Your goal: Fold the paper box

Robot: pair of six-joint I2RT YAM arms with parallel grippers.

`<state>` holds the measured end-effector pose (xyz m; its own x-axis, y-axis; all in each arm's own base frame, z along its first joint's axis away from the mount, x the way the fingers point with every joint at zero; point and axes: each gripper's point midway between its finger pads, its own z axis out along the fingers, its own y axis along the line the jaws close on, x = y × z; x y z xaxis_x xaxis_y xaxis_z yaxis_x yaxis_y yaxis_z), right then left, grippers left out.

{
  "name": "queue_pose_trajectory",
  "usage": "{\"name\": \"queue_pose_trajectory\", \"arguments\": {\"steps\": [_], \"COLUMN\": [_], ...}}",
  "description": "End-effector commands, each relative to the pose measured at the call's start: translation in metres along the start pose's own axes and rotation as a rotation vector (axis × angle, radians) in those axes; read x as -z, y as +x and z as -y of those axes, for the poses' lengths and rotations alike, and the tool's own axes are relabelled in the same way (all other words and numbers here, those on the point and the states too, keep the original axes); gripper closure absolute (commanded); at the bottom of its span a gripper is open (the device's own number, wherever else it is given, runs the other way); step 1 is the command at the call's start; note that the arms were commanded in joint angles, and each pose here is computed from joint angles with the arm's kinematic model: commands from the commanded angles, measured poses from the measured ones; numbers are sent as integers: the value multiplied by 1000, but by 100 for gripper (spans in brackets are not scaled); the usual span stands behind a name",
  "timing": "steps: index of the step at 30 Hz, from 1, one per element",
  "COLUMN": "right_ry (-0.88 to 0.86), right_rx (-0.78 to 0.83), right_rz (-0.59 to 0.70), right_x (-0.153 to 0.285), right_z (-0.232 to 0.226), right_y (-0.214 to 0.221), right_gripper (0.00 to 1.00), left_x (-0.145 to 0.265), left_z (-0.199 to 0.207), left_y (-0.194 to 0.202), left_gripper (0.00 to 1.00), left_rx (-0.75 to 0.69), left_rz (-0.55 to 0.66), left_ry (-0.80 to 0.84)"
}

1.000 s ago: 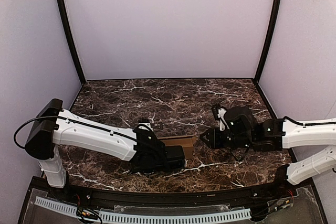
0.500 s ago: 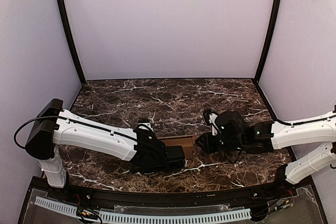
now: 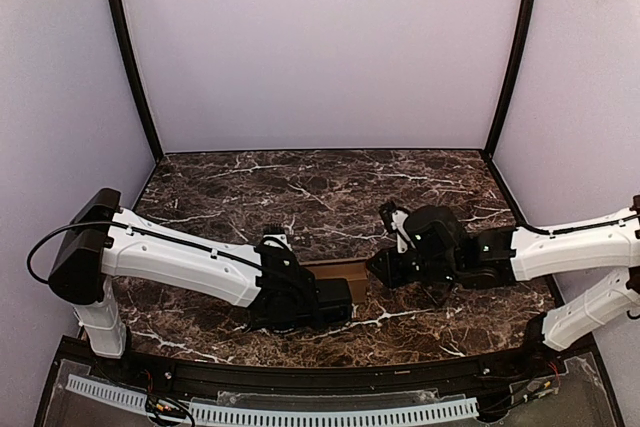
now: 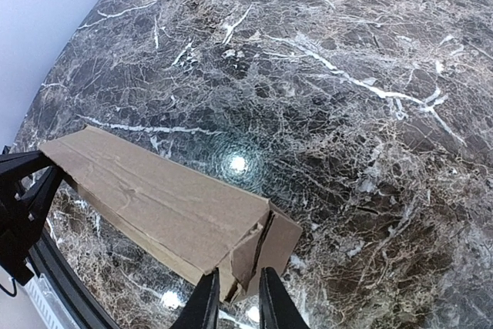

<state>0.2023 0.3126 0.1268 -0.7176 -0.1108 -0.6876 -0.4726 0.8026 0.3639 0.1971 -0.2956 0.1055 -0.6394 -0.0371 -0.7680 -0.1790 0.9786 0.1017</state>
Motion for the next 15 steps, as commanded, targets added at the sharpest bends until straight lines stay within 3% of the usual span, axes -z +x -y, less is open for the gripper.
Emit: {"name": "queue_pose_trajectory", "arguments": {"steps": [1,10,15], "right_ry": [3,20,47], "right_rx": [28,56,60], "right_rz": [25,28,11], "right_x": [-5,-10,-14], "right_z": [-10,-14,-12], "right_y": [-12,-14,-9], "right_gripper": [83,99,100], "left_x": [-6,-6,-5], "left_z": [-16,-18,-18], "left_y": [17,17,16], "left_gripper": [100,99,100], "left_rx": [-73,-72,-71], "left_rz": [-58,-56,-56], "left_ry": [-74,-83,-83]}}
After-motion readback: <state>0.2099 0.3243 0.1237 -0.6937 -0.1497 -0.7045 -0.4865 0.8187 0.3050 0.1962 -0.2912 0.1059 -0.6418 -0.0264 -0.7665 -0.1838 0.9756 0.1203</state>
